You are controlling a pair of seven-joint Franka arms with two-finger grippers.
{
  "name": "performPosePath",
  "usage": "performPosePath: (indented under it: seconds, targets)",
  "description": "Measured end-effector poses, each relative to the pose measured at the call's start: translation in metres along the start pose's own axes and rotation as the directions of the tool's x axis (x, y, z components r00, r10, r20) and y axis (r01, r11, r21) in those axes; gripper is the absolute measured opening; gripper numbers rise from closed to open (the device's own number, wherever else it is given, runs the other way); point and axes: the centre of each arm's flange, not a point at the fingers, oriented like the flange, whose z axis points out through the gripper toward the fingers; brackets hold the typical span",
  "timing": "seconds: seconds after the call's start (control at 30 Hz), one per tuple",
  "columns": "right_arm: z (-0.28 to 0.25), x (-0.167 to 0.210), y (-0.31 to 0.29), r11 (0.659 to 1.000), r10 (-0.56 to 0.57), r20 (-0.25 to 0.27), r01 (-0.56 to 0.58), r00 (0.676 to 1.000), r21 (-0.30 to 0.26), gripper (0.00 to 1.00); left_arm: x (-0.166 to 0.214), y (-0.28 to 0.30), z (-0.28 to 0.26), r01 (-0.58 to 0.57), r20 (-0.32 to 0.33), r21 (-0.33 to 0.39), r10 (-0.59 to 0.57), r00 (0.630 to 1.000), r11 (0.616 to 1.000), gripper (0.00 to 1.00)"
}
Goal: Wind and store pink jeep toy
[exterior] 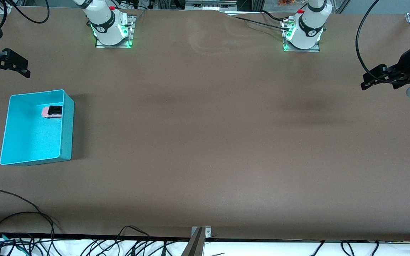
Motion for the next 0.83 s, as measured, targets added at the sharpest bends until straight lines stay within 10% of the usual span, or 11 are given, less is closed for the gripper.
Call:
performPosePath:
  seconds: [0.83]
  targets:
    - [0.007,-0.004,0.013,0.992,0.081,0.037,-0.084,0.996,0.092,1.00,0.000,0.000,0.000,0.000,0.000,0.000,0.000,1.000,1.000,1.00]
